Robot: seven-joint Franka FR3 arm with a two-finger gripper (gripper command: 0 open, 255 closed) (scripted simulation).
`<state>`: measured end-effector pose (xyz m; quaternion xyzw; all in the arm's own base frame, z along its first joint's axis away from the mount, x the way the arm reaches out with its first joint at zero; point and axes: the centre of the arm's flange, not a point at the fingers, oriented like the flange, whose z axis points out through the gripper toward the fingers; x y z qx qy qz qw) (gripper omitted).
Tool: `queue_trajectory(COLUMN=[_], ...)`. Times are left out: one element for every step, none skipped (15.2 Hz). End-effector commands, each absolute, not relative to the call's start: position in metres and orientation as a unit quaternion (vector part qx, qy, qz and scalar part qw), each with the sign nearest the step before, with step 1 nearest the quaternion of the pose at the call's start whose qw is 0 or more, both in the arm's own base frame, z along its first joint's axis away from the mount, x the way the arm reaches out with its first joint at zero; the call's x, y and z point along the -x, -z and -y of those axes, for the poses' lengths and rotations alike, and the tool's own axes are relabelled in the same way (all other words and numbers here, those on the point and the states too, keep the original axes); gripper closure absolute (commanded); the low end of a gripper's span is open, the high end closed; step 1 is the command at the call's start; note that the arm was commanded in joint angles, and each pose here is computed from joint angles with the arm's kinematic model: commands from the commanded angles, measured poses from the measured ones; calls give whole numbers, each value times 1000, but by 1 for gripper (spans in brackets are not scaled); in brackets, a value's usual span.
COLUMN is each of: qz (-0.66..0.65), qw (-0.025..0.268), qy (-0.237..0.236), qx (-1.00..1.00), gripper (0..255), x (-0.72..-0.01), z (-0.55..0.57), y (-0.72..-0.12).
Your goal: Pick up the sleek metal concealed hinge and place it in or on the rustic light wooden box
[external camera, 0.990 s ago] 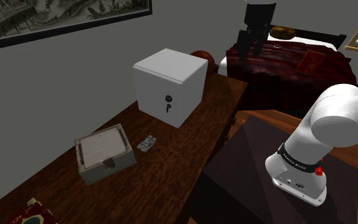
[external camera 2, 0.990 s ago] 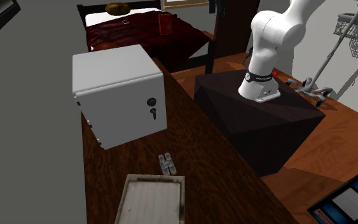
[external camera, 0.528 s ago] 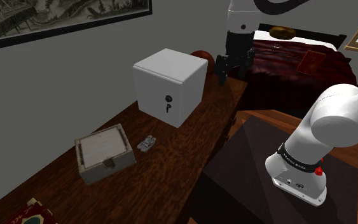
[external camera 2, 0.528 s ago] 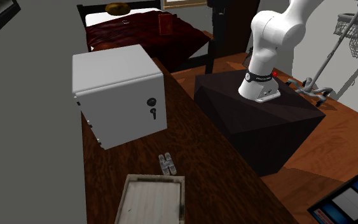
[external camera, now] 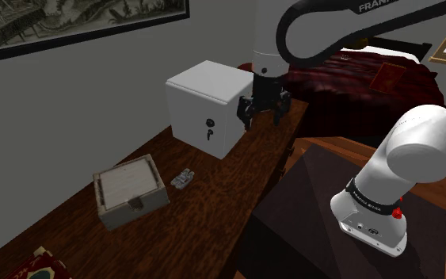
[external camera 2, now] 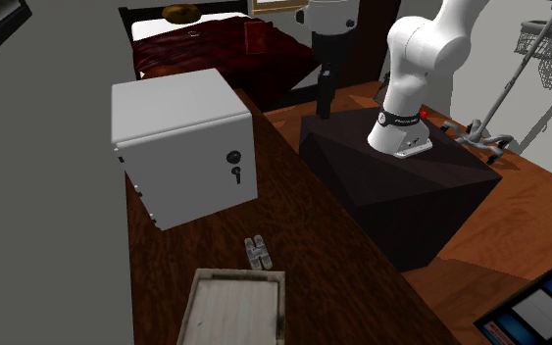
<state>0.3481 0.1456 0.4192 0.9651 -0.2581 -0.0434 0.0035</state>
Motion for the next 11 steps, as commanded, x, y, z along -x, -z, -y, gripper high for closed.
queue_trajectory(qz=[287, 300, 313, 326, 340, 353, 366, 378, 391, 404, 417], qw=[2, 1, 1, 1, 0, 0, -1, -1, -1, -2, -2], qy=[41, 40, 39, 37, 36, 35, 34, 33, 32, 31, 30], qx=[-957, -953, -949, -944, -940, -935, -930, -925, -920, -914, -909], gripper=[0, 0, 0, 0, 0, 0, 0, 0, 0, 0, 0], x=[-356, -361, -366, -371, -377, -383, -389, -395, -401, -408, -415], z=[-165, -172, -179, -186, -193, -200, -207, -213, -219, -225, -231], y=[-400, -391, -382, -372, -363, -354, -344, -335, -326, -316, -307])
